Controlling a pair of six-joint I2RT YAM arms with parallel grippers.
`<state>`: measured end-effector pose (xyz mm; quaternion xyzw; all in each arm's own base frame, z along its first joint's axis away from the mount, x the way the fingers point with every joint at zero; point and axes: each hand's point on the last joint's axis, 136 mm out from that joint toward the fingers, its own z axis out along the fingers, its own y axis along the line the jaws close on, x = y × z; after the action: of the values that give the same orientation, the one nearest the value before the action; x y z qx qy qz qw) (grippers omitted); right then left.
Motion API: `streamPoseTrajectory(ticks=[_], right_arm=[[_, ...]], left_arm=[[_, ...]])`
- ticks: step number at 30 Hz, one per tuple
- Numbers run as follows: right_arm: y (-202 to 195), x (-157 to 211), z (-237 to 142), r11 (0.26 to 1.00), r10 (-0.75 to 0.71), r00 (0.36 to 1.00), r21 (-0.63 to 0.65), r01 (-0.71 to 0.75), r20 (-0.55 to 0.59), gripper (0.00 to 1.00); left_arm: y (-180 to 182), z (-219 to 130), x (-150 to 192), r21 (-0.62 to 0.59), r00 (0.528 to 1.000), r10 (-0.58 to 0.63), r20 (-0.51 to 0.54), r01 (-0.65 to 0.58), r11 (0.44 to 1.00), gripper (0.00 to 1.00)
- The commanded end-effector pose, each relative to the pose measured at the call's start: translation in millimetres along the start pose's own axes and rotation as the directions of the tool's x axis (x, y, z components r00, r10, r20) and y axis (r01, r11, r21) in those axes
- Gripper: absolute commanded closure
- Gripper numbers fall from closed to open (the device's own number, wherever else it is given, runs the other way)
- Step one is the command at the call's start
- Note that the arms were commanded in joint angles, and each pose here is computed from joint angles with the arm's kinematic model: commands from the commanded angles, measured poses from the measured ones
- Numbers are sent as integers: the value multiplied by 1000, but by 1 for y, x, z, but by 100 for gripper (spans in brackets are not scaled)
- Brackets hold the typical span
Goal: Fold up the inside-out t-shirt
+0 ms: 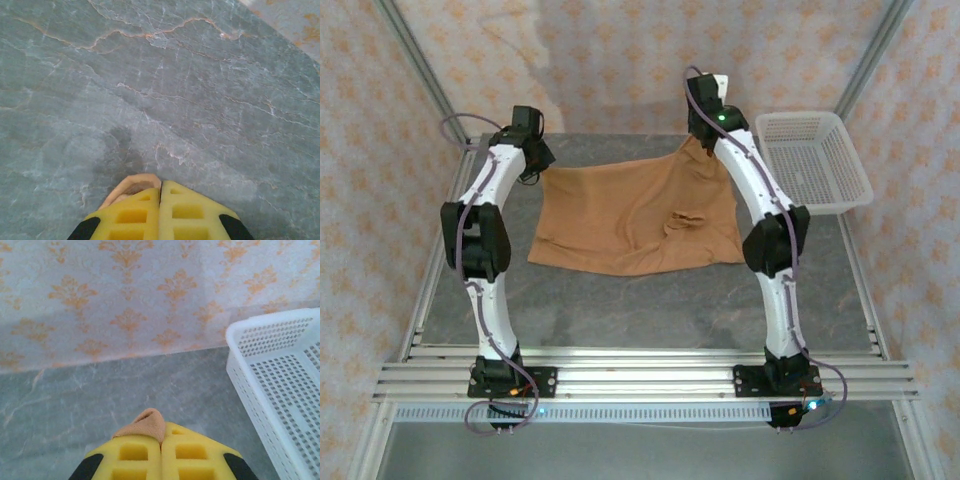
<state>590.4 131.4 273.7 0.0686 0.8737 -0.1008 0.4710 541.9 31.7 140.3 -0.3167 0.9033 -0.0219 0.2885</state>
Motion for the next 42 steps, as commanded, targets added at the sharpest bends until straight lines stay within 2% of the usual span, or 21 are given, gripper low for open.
streamPoseTrajectory(ticks=[1,7,11,14,19,22,34,42], right_arm=[[7,-15,22,1000,12,998,-8,-11,67,100],[32,22,57,995,-65,998,-70,64,-3,100],[32,43,63,993,-88,994,-81,83,-65,100],[29,53,53,991,-104,987,-97,92,-124,100],[32,88,23,972,-151,946,-216,90,-285,100],[23,109,8,973,-153,921,-219,76,-359,100],[-11,172,-43,980,-93,861,-200,-10,-499,96],[-27,188,-61,987,-73,839,-161,-18,-539,95]], left_arm=[[-2,5,-19,-2,999,-13,40,13,1000,100],[-6,35,-9,-1,1000,-6,-14,6,1000,100],[-6,39,-5,-3,999,1,-34,-1,1000,100],[-1,35,-3,-19,998,38,-41,-39,999,100],[9,28,10,-34,996,53,-77,-55,998,100],[16,24,23,-33,994,44,-96,-48,998,100],[41,7,52,-48,993,37,-112,-42,998,100],[47,3,56,-61,993,41,-113,-48,997,100]])
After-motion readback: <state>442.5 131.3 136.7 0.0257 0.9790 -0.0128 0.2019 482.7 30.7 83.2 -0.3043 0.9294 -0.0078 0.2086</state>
